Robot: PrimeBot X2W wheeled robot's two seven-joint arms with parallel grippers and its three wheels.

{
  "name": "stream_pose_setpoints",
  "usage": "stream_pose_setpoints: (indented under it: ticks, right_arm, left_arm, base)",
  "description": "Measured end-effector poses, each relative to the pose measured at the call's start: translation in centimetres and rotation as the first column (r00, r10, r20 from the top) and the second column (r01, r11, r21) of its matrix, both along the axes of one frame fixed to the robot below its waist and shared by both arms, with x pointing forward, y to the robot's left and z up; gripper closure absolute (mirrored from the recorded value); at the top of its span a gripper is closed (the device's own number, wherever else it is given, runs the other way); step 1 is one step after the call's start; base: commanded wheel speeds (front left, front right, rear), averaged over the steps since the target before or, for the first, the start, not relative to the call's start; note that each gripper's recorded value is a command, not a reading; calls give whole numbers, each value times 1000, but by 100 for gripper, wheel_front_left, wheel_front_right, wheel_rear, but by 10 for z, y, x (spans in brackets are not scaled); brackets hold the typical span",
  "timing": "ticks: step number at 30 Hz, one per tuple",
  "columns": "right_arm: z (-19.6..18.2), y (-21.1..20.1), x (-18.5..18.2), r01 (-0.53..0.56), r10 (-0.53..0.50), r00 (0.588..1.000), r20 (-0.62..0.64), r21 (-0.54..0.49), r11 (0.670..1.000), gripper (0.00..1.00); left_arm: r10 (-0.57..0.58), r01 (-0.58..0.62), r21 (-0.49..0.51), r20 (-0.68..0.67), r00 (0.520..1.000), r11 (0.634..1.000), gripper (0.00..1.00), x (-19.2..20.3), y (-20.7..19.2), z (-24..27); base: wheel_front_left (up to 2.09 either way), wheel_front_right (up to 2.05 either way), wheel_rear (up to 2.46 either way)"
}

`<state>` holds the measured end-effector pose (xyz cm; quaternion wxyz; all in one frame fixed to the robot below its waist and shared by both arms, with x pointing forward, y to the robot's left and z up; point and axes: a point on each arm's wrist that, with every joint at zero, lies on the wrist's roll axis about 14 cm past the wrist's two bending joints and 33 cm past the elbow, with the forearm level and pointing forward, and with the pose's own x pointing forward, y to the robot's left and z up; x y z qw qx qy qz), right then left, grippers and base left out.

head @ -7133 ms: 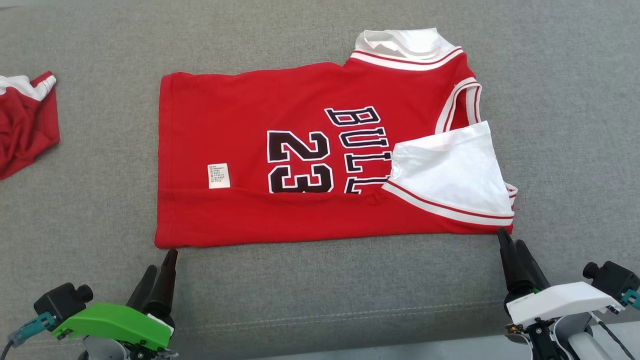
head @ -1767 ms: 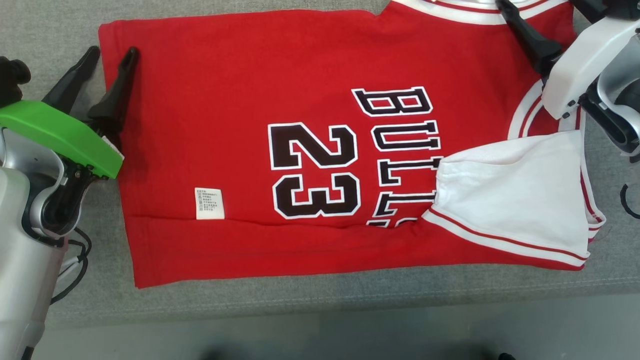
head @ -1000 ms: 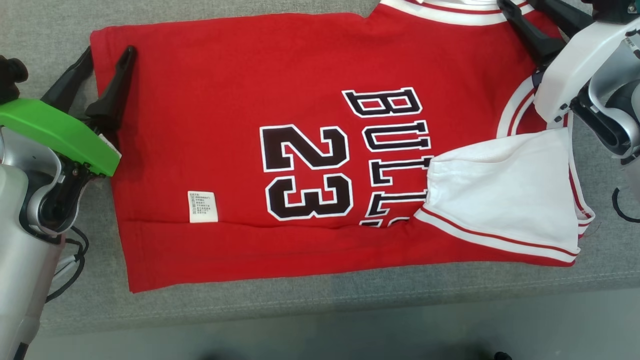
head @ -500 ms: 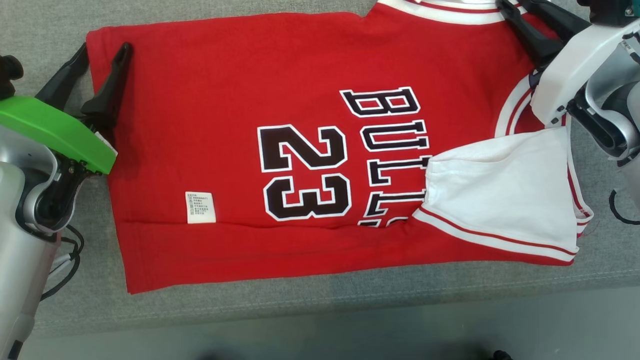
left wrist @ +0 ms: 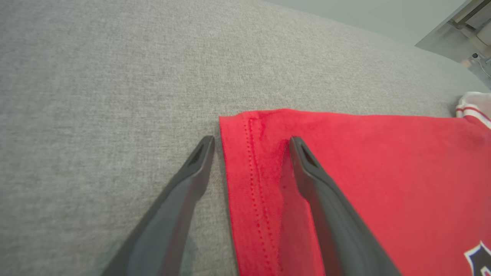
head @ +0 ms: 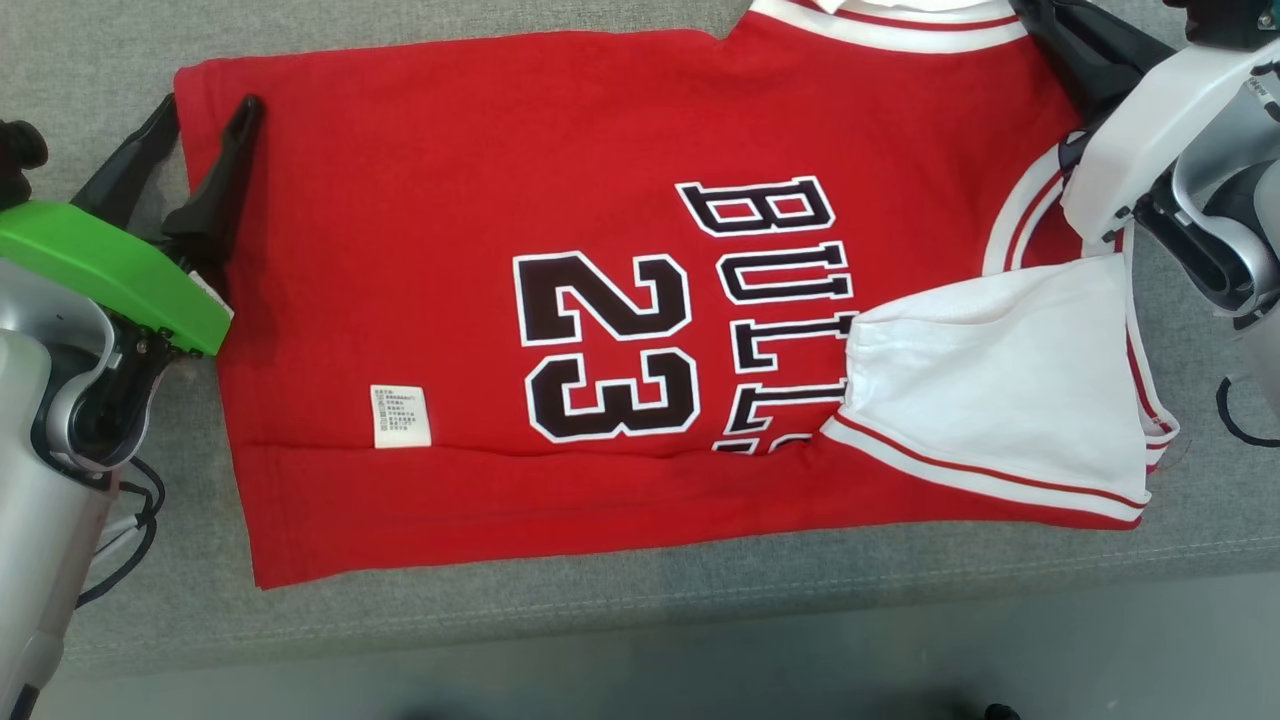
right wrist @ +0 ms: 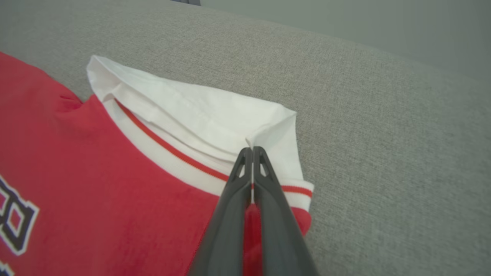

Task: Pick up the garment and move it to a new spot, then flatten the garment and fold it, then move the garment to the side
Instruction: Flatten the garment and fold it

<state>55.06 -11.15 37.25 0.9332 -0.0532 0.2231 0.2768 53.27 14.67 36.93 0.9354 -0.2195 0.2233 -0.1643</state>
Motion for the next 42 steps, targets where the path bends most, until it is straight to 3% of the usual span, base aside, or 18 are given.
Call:
stream_pose_setpoints:
  ticks: [15,23,24,25,26,28,29,31,32,34,35,42]
  right_arm:
    - [-2,-4,-1,18,-18,1000,-12,13,1000,100]
    - [-3,-6,-2,21,-21,1000,-16,10,1000,100]
    - [-3,-7,-2,23,-23,1000,-14,11,1000,100]
    - [-3,-7,-2,24,-24,1000,-12,11,1000,100]
    - [-2,-7,-2,24,-24,1000,-12,12,1000,100]
    - [-2,-7,-2,23,-23,1000,-12,11,1000,100]
    - [-2,-7,-2,23,-23,1000,-12,11,1000,100]
    - [-2,-7,-3,23,-23,1000,-13,9,1000,100]
    - [-2,-7,-3,23,-23,1000,-13,10,1000,100]
    - [-2,-7,-3,23,-23,1000,-13,10,1000,100]
    - [-2,-6,-3,22,-22,1000,-13,10,1000,100]
    - [4,-6,-3,26,-26,1000,-2,22,999,100]
  left_arm:
    - [-21,20,27,12,1000,999,0,5,2,0]
    - [-4,4,-13,-5,1000,1000,0,7,1,1]
    - [-7,7,-12,-4,1000,1000,27,8,0,1]
    - [-8,8,-11,-5,1000,1000,27,7,0,1]
    - [-8,8,-11,-5,1000,1000,41,7,0,1]
    - [-7,7,-14,-7,1000,1000,41,7,0,1]
    - [-7,7,-15,-8,1000,1000,54,7,0,1]
    - [-11,11,-16,-9,1000,1000,54,6,-2,2]
    - [-12,12,-16,-8,1000,1000,85,6,-2,2]
    - [-17,17,-15,-7,1000,1000,85,5,-3,3]
    - [-20,20,-16,-5,1000,1000,100,5,-4,4]
    - [-23,24,-24,27,999,999,100,6,-7,15]
  base:
    - [0,0,0]
    - [0,0,0]
    - [0,0,0]
    - [0,0,0]
    - [0,0,0]
    - [0,0,0]
    - [0,0,0]
    - [0,0,0]
    - [0,0,0]
    - [0,0,0]
    - [0,0,0]
    - [0,0,0]
